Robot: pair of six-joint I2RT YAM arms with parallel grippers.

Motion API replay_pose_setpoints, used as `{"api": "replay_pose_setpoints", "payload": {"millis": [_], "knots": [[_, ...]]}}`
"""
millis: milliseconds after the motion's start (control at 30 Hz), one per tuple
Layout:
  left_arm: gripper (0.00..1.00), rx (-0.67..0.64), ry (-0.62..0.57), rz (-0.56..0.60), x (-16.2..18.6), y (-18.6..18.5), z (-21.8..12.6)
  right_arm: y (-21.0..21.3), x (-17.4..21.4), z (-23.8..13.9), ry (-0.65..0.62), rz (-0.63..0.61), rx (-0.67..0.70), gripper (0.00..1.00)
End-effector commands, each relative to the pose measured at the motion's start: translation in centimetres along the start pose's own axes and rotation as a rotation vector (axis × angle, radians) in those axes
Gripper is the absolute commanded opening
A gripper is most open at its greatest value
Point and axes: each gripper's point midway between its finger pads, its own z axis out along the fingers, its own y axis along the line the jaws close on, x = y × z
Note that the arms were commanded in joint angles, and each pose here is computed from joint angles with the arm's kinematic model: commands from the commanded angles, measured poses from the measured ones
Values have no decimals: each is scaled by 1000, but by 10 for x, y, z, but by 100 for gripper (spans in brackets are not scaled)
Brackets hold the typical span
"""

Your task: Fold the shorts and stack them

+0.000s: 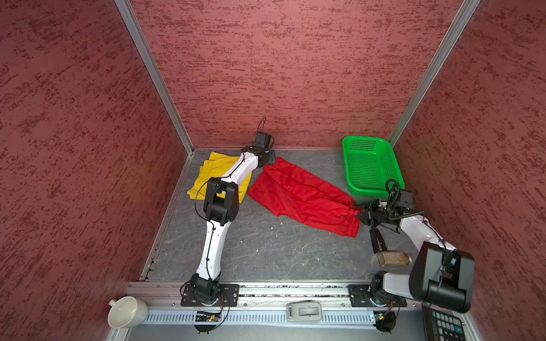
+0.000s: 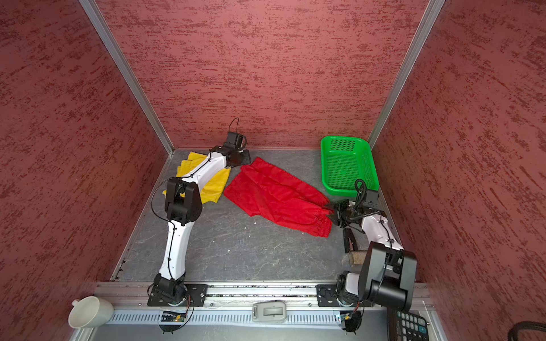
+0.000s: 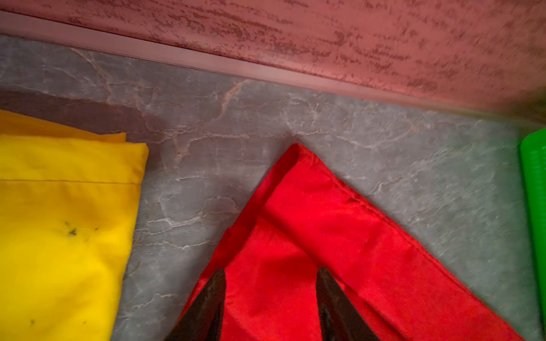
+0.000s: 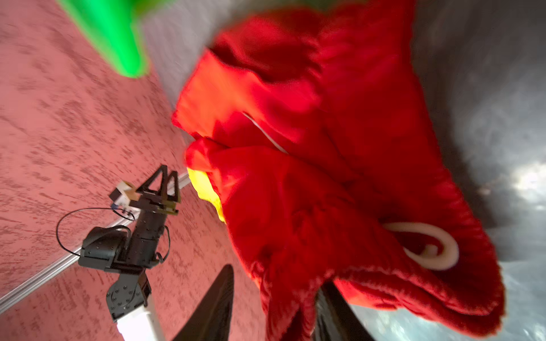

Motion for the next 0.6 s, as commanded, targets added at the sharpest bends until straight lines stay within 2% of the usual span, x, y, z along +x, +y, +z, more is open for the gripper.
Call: {"api": "replay_pose_setpoints", "payload": {"millis": [0,100,167,300,400,533,567], "knots": [[61,47,-95,-2,-34,-8,-40,26,-20,-17,-158,-50,-41,48],[62,60,-129,12,-39,-8,-66,38,-19,-33,-210,-134,-30,48],[58,89,-131,20,-33,-11,-82,41,-15,-42,-234,-192,3,45],[30,152,-93,-11,6,-11,-96,41,1,-56,-293,-335,28,36],[20,157,-21,-58,47,-5,-89,38,20,-49,-272,-397,11,30],[2,101,114,-137,101,11,-63,16,48,-18,-185,-429,57,23],[0,68,140,-160,113,18,-57,11,55,-10,-168,-440,66,21]]}}
